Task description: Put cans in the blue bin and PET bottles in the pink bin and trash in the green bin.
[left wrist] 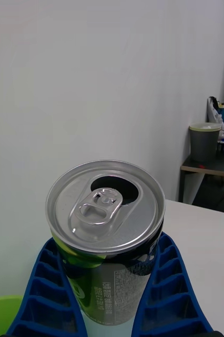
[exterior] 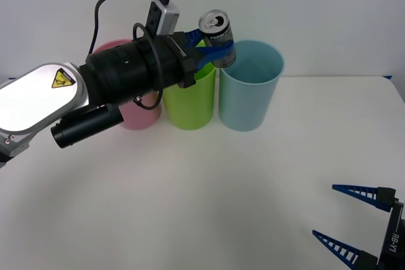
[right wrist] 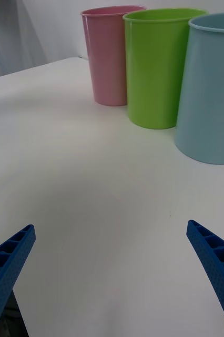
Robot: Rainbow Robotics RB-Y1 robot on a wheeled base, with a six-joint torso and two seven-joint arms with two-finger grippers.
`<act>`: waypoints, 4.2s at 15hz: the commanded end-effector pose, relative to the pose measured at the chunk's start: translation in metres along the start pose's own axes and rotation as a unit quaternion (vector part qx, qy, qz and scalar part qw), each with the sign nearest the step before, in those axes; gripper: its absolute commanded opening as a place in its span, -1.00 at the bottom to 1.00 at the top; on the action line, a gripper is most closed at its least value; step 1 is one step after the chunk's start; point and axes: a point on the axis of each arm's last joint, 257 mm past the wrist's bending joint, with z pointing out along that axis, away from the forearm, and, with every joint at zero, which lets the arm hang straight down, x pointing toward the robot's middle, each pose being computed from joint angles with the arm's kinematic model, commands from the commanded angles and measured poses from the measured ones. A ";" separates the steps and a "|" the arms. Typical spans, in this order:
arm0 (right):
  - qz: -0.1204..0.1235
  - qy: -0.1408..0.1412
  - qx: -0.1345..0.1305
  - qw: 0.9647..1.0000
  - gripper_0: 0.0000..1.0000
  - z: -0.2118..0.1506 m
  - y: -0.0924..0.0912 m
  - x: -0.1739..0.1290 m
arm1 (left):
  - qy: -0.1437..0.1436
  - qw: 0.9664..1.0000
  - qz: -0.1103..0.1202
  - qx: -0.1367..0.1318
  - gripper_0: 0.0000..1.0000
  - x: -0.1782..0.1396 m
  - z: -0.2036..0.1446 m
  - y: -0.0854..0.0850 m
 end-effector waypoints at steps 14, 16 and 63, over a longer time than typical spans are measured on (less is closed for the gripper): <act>0.000 0.000 0.000 1.000 1.00 0.000 0.000 0.000 | 0.073 0.997 0.002 -0.010 -0.79 0.048 0.087 0.032; 0.000 0.000 0.000 1.000 1.00 0.000 0.000 0.000 | 0.080 0.997 -0.003 -0.004 -0.79 0.053 0.092 0.026; 0.000 0.000 0.000 1.000 1.00 0.000 0.000 0.000 | -0.002 0.999 0.006 0.046 1.00 -0.023 -0.067 0.013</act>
